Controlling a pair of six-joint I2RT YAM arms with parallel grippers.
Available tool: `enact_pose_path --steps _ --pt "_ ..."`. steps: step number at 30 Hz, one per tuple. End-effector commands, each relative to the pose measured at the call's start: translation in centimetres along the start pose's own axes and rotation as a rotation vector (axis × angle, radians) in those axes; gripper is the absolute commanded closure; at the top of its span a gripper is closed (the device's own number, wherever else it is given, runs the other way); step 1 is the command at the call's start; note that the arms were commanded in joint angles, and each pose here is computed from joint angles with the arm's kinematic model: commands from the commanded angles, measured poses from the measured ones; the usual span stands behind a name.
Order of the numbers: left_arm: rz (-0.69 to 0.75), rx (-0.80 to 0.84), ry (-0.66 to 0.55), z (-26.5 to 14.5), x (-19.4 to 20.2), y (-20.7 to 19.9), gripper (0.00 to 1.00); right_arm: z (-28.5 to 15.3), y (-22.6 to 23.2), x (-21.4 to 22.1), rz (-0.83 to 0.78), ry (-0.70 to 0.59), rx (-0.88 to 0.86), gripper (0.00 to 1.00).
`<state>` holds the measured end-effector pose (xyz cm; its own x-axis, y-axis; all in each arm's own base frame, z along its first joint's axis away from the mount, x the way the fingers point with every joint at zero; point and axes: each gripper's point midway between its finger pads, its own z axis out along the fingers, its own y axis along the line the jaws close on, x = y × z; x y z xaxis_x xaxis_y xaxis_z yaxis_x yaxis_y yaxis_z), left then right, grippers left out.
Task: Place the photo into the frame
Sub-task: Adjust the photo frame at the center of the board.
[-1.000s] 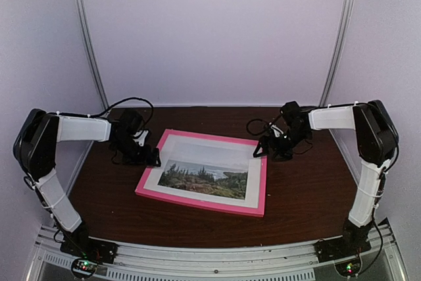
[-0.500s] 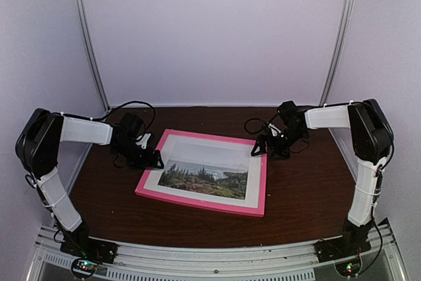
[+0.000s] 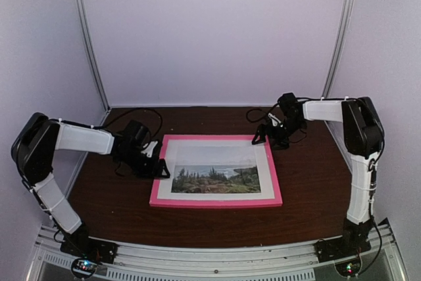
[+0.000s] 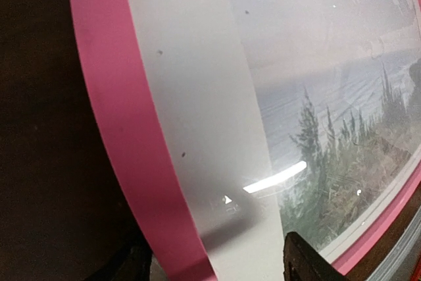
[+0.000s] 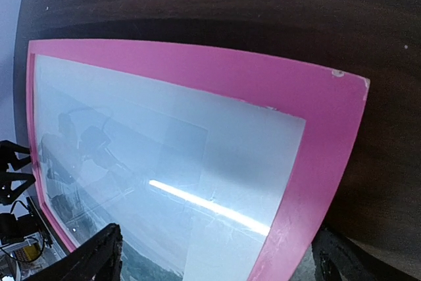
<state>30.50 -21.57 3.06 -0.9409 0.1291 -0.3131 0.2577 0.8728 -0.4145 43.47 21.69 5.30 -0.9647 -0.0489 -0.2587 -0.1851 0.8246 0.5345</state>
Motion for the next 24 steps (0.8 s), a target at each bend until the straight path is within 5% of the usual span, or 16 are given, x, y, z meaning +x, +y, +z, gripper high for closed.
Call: enact_pose_path --steps 1,7,17,24 --pt "0.042 0.103 -0.014 -1.1 0.5 -3.8 0.30 -0.8 1.3 -1.7 -0.041 -0.010 -0.010 0.00" --pt "0.053 -0.102 -0.130 -4.3 -1.9 -1.4 0.18 -4.3 0.1 -2.3 -0.076 -0.104 0.155 0.00" --pt "0.096 -0.405 -0.432 -11.8 -6.7 1.6 0.11 -13.1 -0.6 -0.1 -0.175 -0.318 0.458 0.00" --pt "0.133 -0.581 -0.496 -16.7 -8.2 2.7 0.04 -18.3 0.4 1.7 -0.248 -0.452 0.609 0.00"
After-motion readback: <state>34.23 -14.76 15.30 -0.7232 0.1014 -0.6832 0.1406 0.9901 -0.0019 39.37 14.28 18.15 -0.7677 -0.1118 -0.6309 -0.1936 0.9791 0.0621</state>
